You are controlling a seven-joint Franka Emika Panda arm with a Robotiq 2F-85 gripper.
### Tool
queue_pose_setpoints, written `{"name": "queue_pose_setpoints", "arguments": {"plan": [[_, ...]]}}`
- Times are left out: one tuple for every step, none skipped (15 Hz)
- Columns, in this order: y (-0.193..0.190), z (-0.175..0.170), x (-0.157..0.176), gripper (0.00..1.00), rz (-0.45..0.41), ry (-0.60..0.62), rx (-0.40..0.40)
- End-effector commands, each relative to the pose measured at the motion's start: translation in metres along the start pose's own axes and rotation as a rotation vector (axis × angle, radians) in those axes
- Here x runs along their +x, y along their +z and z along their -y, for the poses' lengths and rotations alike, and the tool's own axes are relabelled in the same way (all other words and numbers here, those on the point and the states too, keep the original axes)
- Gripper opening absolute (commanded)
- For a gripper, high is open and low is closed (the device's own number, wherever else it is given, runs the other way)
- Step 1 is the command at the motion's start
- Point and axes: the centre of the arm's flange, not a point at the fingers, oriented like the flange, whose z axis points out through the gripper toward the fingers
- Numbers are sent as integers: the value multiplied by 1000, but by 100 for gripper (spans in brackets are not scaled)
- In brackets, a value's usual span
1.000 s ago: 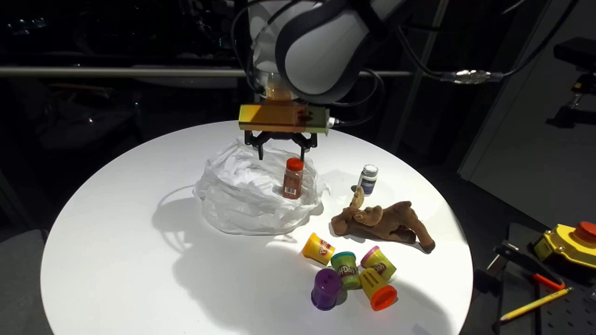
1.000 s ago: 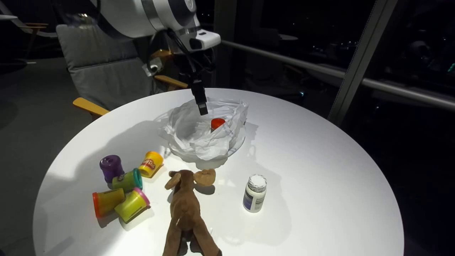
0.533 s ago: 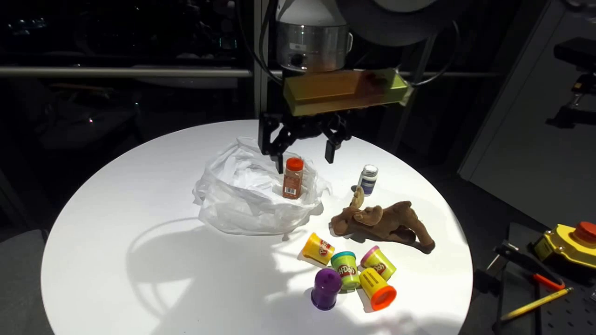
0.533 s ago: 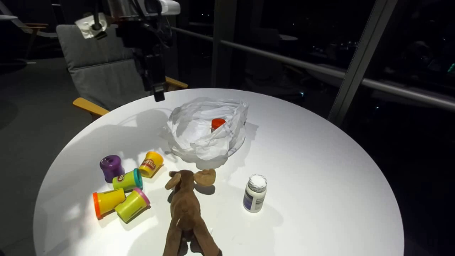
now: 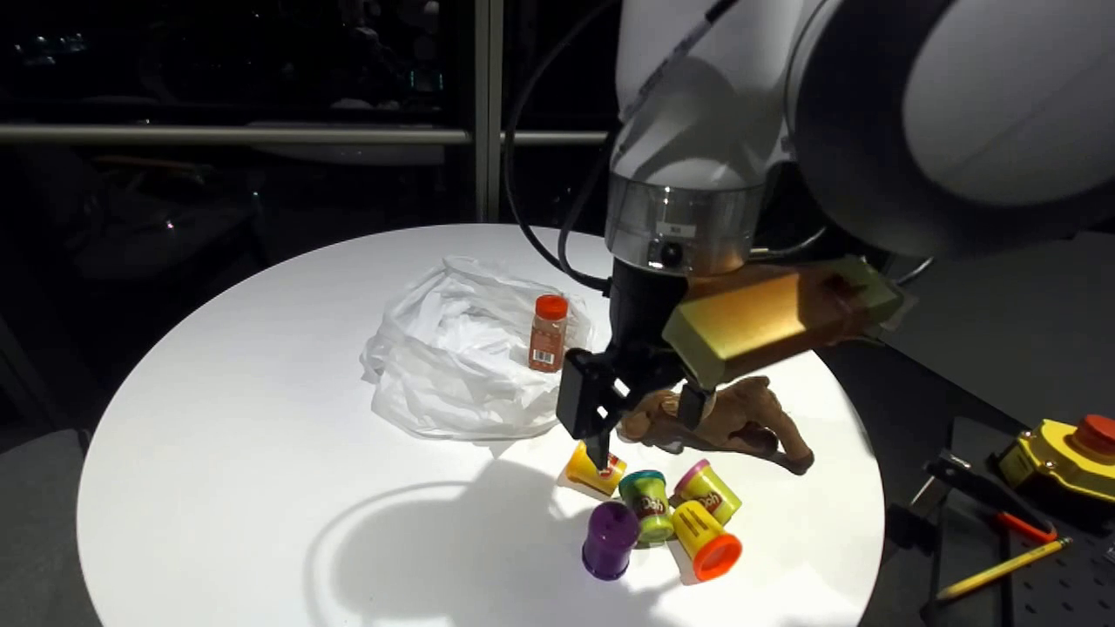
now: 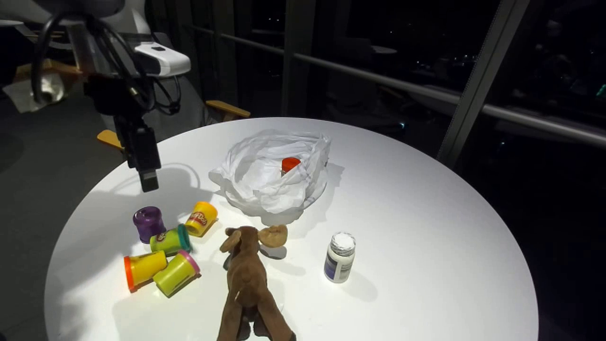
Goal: Pick up all the objects on the table and put them on the plastic
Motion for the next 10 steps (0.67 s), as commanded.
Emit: {"name": "queue_pose_setpoints", "arguments": {"plan": [[30,-1,-15,100,-56,65,47],[39,0,-15,100,-67,84,53],[46,3,-13,100,-76,100,63],[52,6,-13,100,-75,112,70],[61,8,-12,100,-85,121,65],[70,10,-10,100,-82,127,59],[77,12,-10,100,-82,136,53],[83,14,-10,100,-78,139,46],[91,15,-10,100,-72,141,37],[96,17,-9,100,-72,145,32]]}}
